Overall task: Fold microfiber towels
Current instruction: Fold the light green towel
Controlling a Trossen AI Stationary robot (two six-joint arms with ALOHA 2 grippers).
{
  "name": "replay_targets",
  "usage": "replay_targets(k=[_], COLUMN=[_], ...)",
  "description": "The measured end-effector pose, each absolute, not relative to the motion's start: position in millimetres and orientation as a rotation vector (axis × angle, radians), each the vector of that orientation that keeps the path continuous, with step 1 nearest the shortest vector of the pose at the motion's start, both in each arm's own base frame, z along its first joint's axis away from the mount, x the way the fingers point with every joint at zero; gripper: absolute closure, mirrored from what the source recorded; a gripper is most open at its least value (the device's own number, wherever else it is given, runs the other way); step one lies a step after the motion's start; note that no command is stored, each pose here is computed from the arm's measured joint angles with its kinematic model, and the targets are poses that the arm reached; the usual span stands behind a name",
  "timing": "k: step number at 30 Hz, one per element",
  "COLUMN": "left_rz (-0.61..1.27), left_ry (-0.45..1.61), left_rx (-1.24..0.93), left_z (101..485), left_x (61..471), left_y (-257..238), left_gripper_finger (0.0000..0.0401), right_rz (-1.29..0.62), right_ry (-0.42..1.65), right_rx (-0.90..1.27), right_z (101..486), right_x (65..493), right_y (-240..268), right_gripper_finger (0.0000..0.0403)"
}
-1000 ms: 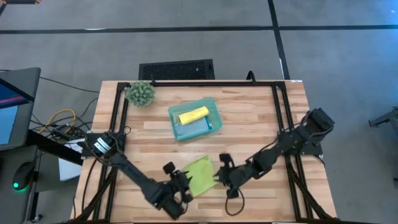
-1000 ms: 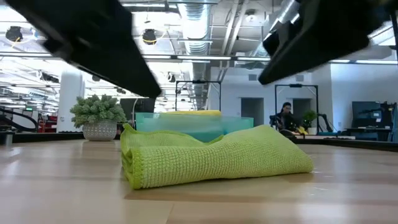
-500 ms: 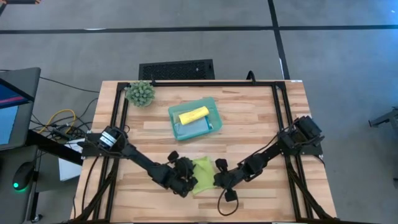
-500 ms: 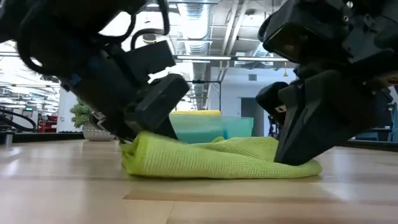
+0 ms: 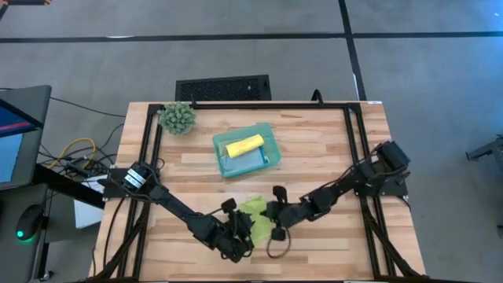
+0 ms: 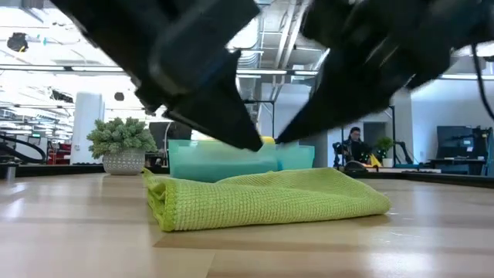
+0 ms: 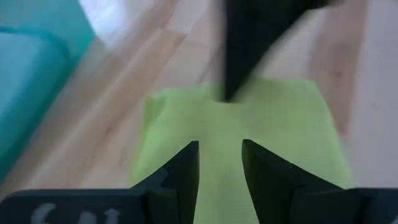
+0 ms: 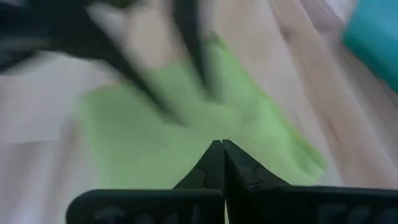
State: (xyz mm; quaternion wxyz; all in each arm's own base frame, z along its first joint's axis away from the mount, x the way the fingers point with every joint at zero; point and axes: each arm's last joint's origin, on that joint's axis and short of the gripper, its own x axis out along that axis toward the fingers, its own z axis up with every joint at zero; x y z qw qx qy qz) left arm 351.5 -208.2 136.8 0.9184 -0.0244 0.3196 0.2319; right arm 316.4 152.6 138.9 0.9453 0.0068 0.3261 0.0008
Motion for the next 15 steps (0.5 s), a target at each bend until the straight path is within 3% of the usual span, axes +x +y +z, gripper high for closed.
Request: replay_targets(k=[8,15], left_rz=[0.289,0.245], left_ry=[0.836,0.842], left_rx=[-0.015,0.027], left_z=[112,108], left_x=[350,349], left_y=[-218,-224], left_gripper_finger=[0.0287,0.0287], right_rz=[-0.128,-0.147], right_ry=[0.770,0.729], right_rx=[0.020,-0.013], right_z=[97,123], right_x=[333,324], right_y=[119,125], right_gripper_finger=[0.0393,0.0394])
